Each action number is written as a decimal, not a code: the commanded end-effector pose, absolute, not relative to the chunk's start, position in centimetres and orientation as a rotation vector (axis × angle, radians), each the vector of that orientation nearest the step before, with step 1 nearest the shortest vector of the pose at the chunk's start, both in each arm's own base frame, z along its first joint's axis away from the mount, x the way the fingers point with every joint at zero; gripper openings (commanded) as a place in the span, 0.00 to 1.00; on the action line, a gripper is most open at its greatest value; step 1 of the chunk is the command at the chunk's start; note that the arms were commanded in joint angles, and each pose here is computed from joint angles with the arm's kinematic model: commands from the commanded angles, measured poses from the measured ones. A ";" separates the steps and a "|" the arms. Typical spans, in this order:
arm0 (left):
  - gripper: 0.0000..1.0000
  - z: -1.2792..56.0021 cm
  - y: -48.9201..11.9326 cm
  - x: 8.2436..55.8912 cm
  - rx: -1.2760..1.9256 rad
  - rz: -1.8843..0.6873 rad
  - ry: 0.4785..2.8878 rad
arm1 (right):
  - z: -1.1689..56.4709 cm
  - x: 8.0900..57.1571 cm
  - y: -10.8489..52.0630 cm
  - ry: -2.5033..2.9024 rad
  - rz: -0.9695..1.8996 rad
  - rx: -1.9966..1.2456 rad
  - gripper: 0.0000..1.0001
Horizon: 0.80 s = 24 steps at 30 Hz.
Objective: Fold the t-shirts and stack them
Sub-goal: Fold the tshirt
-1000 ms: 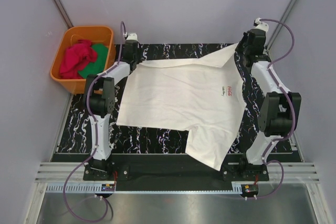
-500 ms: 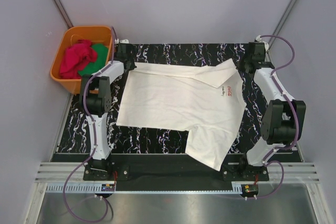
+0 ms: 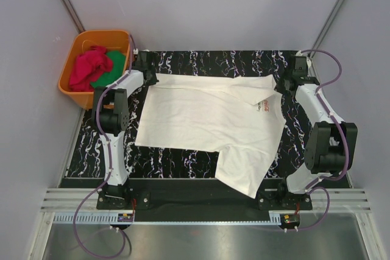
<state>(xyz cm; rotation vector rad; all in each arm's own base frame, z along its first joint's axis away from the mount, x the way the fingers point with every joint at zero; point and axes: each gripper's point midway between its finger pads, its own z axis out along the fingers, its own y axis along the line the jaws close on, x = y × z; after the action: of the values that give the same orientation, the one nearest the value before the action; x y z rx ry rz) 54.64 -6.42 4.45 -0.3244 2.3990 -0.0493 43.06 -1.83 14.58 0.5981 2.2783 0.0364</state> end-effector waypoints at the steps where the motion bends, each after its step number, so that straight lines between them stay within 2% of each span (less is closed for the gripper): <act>1: 0.00 7.7 -6.1 56.2 -0.347 -0.077 2.330 | 16.6 42.9 -2.9 2.228 -0.004 0.616 0.00; 18: 0.00 6.2 -4.5 56.7 -0.387 -0.047 2.403 | 16.7 41.8 -4.0 2.266 -0.073 0.630 0.00; 24: 0.00 5.1 -5.1 55.9 -0.404 -0.078 2.455 | 14.4 40.6 -3.9 2.324 -0.076 0.643 0.00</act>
<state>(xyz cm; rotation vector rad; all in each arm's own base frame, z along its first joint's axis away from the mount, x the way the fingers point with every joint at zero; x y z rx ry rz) 54.85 -5.02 3.60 -0.3890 2.4834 -0.0383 41.38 -2.93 13.57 0.6293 2.3410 -0.0320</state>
